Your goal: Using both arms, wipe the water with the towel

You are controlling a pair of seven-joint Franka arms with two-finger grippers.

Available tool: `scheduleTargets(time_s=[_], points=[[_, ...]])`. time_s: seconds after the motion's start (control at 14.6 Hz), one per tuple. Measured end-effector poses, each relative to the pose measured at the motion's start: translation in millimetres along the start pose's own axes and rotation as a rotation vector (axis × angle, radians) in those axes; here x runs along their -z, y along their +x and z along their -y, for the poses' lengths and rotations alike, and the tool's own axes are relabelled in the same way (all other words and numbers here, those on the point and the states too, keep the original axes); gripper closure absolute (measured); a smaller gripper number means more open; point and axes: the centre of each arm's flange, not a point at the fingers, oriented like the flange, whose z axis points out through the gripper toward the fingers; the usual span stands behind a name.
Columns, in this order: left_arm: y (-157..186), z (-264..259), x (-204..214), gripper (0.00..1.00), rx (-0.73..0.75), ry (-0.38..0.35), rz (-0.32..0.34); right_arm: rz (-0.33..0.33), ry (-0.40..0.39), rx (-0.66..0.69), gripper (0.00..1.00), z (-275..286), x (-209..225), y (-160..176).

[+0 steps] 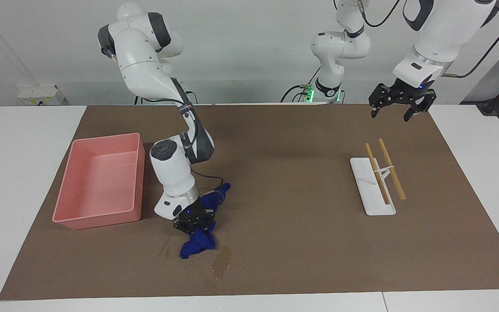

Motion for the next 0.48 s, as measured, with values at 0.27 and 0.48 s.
scheduleTargets(time_s=[0.27,0.48], points=[[-1.8,0.4,4.0,0.00,0.001,0.000,-0.003,0.069,0.118,-0.218,0.82,35.9,-10.8,-14.0],[-3.4,1.0,12.4,0.00,0.002,0.001,-0.007,0.223,0.100,-0.222,0.82,33.5,-4.9,-18.3]])
